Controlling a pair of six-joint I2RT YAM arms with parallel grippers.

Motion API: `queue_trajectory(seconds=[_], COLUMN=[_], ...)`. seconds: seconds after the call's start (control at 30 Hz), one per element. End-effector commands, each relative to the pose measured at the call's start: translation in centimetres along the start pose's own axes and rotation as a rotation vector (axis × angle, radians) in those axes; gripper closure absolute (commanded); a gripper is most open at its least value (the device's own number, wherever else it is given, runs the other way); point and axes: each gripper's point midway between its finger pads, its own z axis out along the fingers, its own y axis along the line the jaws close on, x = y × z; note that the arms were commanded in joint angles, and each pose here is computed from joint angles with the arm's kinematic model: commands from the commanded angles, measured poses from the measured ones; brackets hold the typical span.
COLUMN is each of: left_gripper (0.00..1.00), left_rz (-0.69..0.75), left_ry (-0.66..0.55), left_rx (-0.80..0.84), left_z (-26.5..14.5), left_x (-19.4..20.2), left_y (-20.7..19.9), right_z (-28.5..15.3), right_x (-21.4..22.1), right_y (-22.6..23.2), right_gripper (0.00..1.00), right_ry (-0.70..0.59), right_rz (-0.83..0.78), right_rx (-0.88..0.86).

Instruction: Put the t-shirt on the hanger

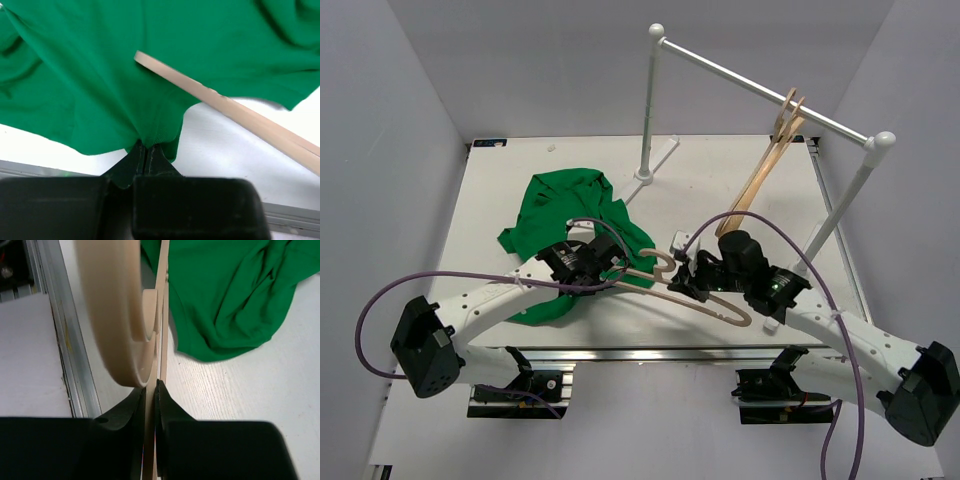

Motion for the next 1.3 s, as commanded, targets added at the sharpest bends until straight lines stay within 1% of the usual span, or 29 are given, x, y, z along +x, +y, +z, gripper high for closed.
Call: queue_trajectory(seconds=[0.0, 0.07, 0.1, 0.13, 0.17, 0.27, 0.33, 0.43, 0.53, 0.7, 1.03, 1.17, 1.27], left_gripper=[1.0, 1.0, 1.0, 1.0, 1.0, 1.0, 1.0, 1.0, 1.0, 1.0, 1.0, 1.0, 1.0], left_rz=[-0.062, -0.067, -0.069, -0.065, -0.063, -0.069, -0.071, -0.071, -0.061, -0.05, -0.036, -0.033, -0.034], left_ry=[-0.078, -0.063, -0.058, -0.056, -0.053, -0.053, -0.055, -0.049, -0.046, -0.042, -0.039, -0.036, -0.035], left_rx=[0.018, -0.005, -0.015, -0.025, -0.034, -0.039, -0.034, -0.035, -0.035, -0.048, -0.06, -0.066, -0.071], left_z=[-1.9, -1.8, -1.6, -1.5, -1.4, -1.2, -1.1, -0.9, -0.7, -0.8, -0.5, -0.4, -0.3], left_x=[-2.7, -2.9, -3.0, -2.9, -2.9, -2.9, -3.0, -3.3, -3.5, -3.7, -3.9, -3.9, -3.8], left_y=[0.1, 0.6, 0.8, 0.9, 1.1, 1.3, 1.3, 1.2, 0.9, 1.1, 1.4, 1.6, 1.8], right_z=[0.7, 0.6, 0.3, -0.4, -1.0, -3.2, -4.2, -4.6, -3.8, -3.0, -2.6, -3.0, -3.7], right_x=[0.2, -0.1, -0.4, -1.2, -1.5, -3.2, -3.2, -2.3, -0.1, 2.5, 3.3, 2.3, 1.2], right_y=[0.3, -0.3, -1.2, -1.4, -2.4, -2.7, -1.6, -0.1, 1.0, 1.5, 1.9, 2.8, 3.1], right_gripper=[1.0, 1.0, 1.0, 1.0, 1.0, 1.0, 1.0, 1.0, 1.0, 1.0, 1.0, 1.0, 1.0], right_ry=[0.0, -0.006, -0.01, -0.039, -0.047, -0.121, -0.122, -0.098, -0.043, 0.032, 0.04, 0.003, -0.039], right_rz=[-0.089, -0.077, -0.07, -0.062, -0.045, -0.006, 0.01, 0.084, 0.133, 0.196, 0.206, 0.181, 0.158], right_rx=[-0.055, -0.015, 0.046, 0.08, 0.15, 0.228, 0.201, 0.146, 0.095, 0.087, 0.072, 0.024, 0.025])
